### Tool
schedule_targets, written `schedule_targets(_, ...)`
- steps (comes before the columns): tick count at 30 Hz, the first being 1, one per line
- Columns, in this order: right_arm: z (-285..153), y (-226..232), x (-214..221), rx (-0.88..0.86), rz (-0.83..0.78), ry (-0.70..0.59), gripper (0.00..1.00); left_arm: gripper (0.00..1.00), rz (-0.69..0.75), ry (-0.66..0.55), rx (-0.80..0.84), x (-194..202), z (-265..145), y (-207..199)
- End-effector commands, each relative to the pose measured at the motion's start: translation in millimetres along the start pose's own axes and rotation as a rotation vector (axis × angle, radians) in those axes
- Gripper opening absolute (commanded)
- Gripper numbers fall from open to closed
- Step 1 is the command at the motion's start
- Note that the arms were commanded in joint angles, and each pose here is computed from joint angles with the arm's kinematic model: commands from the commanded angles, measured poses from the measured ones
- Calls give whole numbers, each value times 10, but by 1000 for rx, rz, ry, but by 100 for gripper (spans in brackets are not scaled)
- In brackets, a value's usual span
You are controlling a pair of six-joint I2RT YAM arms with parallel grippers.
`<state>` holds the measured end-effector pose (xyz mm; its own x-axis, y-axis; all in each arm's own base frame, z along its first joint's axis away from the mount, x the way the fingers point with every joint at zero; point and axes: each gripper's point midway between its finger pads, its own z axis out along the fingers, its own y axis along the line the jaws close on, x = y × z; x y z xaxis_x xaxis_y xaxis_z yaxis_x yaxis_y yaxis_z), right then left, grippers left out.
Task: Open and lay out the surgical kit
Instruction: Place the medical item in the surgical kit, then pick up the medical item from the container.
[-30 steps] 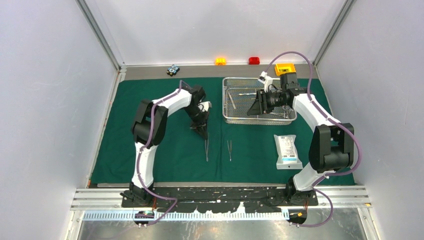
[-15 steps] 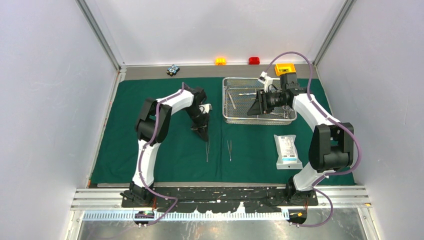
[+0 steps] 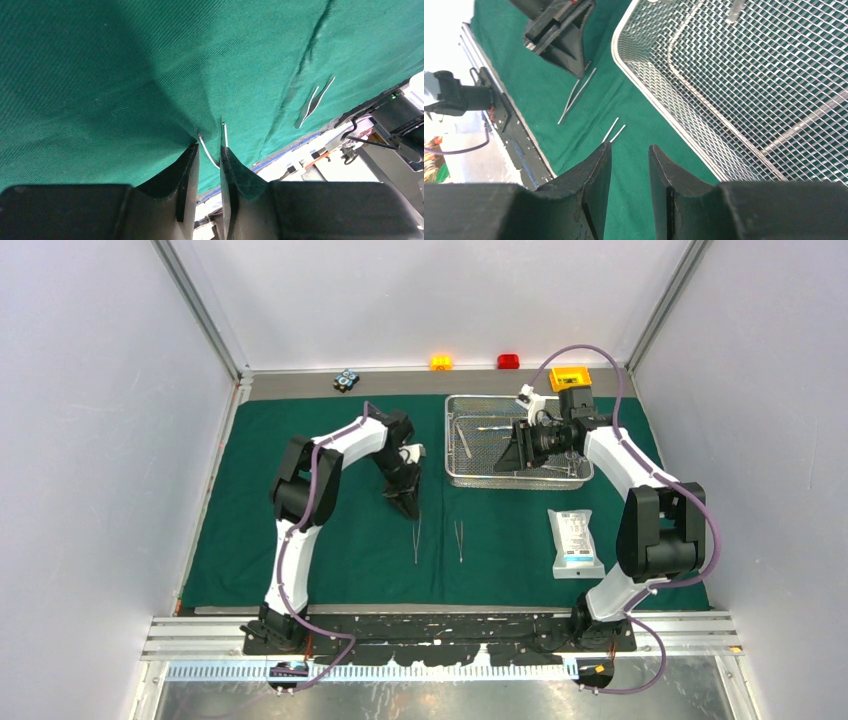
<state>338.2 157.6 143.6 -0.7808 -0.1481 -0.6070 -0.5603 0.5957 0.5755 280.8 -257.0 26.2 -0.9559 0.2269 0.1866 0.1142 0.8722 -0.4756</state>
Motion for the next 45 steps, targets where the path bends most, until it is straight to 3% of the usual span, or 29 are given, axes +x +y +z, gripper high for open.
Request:
schedule_targets(1, -87, -118, -214, 99, -46, -46, 39, 26, 82, -72, 21, -60, -311, -178)
schedule_targets(10, -212, -619, -611, 367, -143, -78, 55, 44, 229, -202, -14, -124, -827, -308)
schedule_targets(15, 9, -822, -850, 391, -184, -61, 62, 49, 306, -319, -53, -196, -1099, -328)
schedule_targets(23, 701, -977, -1088, 413, -260, -2, 61, 50, 378, -546, -113, -351, -1661, -296)
schedule_targets(28, 1037, -1033, -1115, 424, -267, 32, 59, 50, 378, -627, -128, -378, -1905, -243)
schedule_targets(45, 1510, -1129, -1038, 463, -300, 110, 53, 51, 338, -653, -103, -382, -1998, -153)
